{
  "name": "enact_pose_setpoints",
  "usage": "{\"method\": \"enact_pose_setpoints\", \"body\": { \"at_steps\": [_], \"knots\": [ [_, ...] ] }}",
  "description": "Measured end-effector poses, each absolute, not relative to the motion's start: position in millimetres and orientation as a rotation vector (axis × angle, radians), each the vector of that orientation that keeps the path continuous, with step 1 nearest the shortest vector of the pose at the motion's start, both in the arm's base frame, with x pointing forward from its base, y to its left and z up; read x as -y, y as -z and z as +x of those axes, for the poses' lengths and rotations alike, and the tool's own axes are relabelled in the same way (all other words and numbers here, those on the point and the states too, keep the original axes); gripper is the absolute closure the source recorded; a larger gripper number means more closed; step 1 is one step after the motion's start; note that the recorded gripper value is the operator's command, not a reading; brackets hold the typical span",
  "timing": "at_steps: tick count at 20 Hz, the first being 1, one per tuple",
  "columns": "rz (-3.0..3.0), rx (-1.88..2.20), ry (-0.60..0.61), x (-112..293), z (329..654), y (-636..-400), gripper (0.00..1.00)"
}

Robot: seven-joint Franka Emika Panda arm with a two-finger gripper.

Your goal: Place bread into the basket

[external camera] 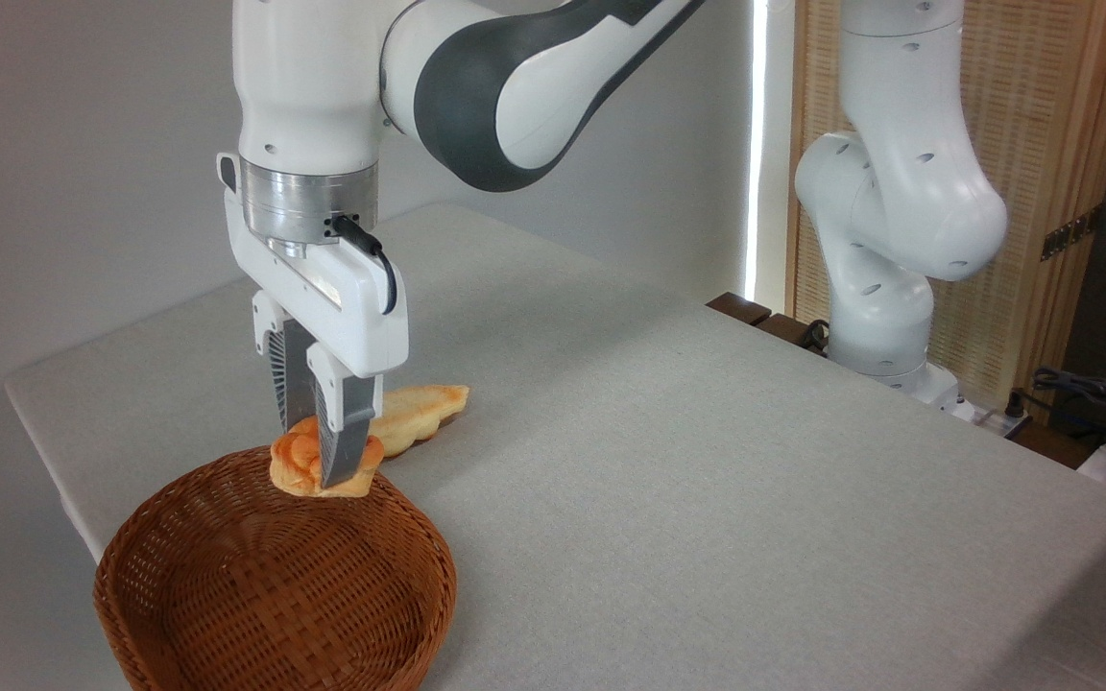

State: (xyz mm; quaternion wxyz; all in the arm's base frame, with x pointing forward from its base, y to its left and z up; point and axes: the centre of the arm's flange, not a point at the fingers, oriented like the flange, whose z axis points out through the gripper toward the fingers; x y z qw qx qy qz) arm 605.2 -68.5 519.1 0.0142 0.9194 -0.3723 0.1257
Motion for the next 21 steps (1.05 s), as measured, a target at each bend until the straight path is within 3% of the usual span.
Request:
{"method": "enact_pose_setpoints", "body": {
  "at_steps": [13, 21],
  "knots": [
    [2.883, 1.089, -0.387, 63.9, 605.3, -519.4, 0.0],
    [2.884, 1.083, -0.123, 61.0, 585.7, -510.6, 0.0]
  ]
}}
